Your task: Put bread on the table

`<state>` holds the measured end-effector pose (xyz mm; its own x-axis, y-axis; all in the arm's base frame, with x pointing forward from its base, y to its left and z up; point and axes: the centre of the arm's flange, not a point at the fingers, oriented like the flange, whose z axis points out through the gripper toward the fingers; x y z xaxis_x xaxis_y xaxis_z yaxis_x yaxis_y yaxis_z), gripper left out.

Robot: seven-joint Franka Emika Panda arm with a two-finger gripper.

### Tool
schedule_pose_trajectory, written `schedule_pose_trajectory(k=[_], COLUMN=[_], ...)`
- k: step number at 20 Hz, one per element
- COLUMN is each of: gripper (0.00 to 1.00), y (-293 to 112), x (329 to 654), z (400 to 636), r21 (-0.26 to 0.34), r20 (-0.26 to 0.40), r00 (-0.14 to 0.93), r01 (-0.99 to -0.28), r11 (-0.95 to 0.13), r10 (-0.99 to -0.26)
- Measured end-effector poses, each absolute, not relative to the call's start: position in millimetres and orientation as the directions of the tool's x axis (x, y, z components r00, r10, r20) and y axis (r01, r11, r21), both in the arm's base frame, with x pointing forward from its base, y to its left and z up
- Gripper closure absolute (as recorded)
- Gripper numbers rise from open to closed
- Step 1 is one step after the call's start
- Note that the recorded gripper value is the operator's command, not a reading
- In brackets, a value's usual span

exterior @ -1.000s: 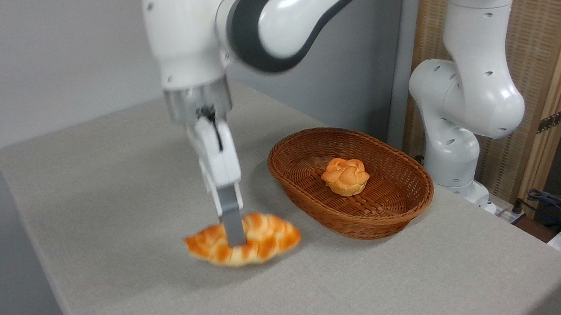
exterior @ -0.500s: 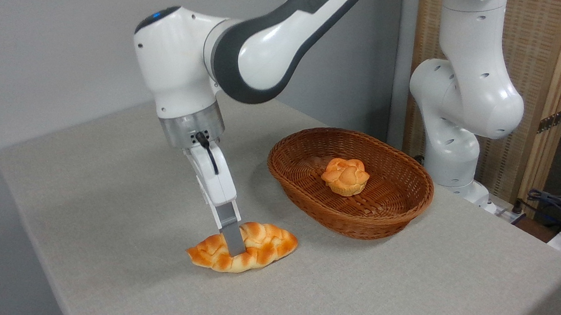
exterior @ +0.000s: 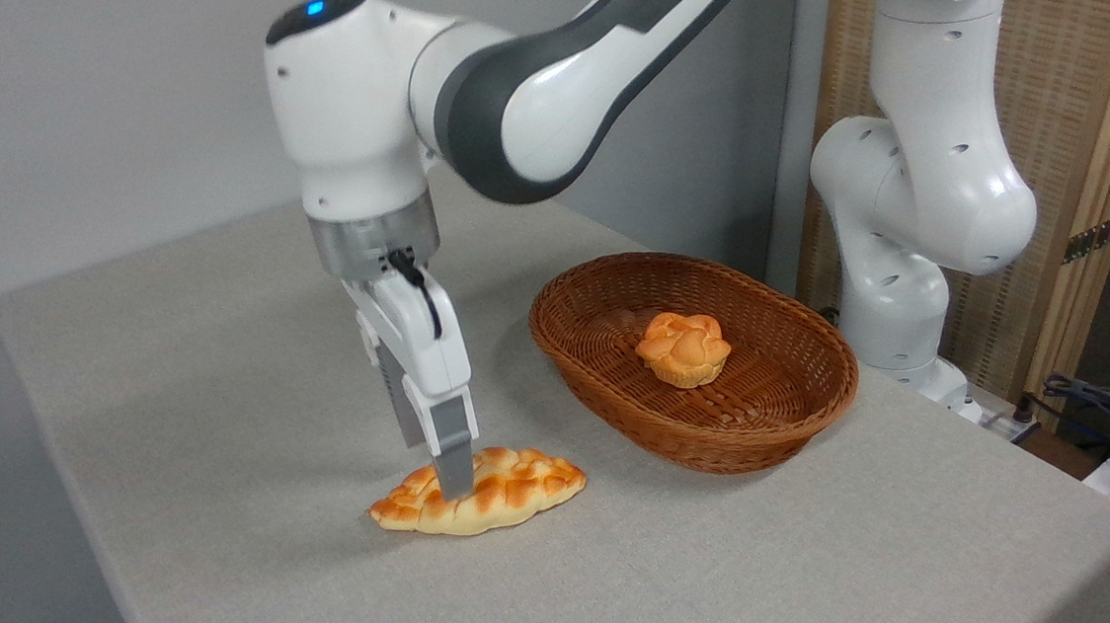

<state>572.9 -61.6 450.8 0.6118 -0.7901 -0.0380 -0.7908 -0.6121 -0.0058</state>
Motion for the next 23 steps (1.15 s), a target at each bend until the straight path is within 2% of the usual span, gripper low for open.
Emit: schedule_pose_trajectory(k=[3,5,8,10,13,18,23], gripper=[0.00,0.00,0.00,0.00,0.00,0.00,0.00], y=[-40,-17,-6,-15,-30,-27,-18], x=[575,563,534,522,519,527,532], z=[517,561,614,637,644,634,640], r21=[-0.037,-0.035,0.027,0.053,0.055,0.060,0.004], r20=[0.104,0.152,0.111,0.082,0.061,0.044,0.044], r00=[0.665,0.694,0.708,0.695,0.678,0.683,0.692], r01=[-0.740,-0.708,-0.704,-0.719,-0.735,-0.731,-0.721], r11=[-0.672,-0.705,-0.710,-0.693,-0.676,-0.680,-0.693], r10=[-0.739,-0.704,-0.698,-0.714,-0.733,-0.729,-0.721])
